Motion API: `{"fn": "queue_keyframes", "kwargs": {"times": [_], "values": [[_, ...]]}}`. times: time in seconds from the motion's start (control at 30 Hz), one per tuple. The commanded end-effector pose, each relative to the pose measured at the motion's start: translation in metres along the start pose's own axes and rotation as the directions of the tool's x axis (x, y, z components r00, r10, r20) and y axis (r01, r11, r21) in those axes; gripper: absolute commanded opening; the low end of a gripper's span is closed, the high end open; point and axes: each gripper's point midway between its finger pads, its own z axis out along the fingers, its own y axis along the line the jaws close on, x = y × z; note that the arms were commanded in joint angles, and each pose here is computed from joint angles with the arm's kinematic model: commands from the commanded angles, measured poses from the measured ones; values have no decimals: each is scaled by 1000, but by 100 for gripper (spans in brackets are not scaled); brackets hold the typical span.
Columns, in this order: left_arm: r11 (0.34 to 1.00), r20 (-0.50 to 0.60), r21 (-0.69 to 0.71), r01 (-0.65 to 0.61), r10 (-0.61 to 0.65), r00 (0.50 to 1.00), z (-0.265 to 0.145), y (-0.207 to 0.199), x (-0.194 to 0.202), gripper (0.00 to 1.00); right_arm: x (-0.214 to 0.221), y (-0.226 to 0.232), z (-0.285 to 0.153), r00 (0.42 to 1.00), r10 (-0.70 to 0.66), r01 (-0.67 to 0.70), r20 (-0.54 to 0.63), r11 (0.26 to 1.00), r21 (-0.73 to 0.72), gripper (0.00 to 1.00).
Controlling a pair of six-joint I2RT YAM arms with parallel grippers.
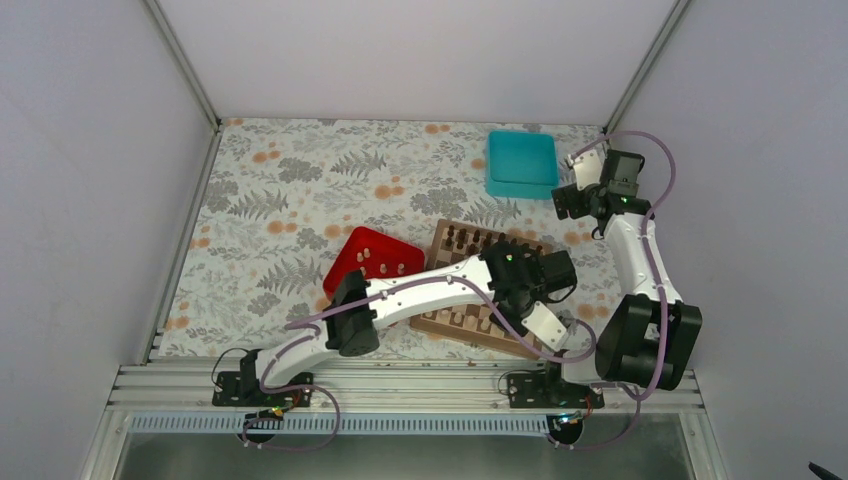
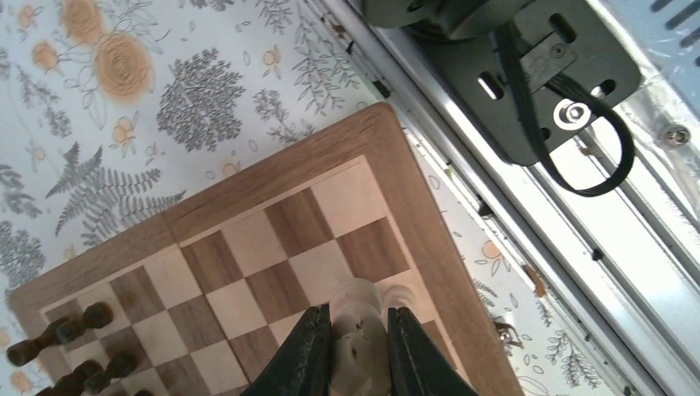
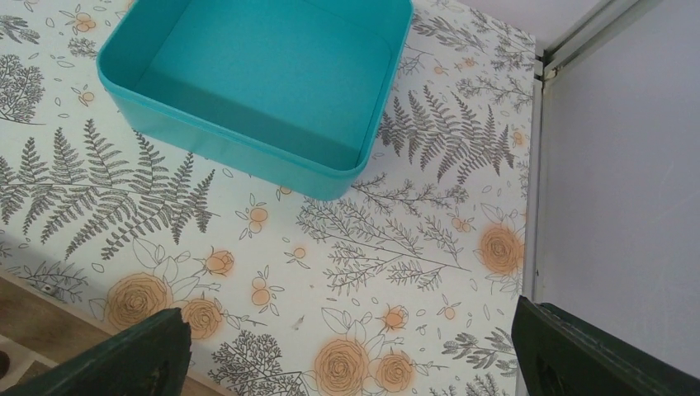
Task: Set up the chess pieces on the board
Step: Place the chess piece on the chessboard.
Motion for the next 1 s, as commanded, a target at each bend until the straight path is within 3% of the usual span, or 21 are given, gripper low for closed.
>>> {"fn": "queue_keyframes", "kwargs": {"times": [0.0, 0.97], "values": [[998, 15, 63, -21, 20, 1000, 5, -16, -3, 13, -13, -8, -7, 999, 17, -17, 35, 1000, 15, 100], [994, -44, 110, -23, 28, 999, 68, -17, 19, 12, -13, -1, -8, 999, 4, -3, 51, 1000, -18, 100]]}}
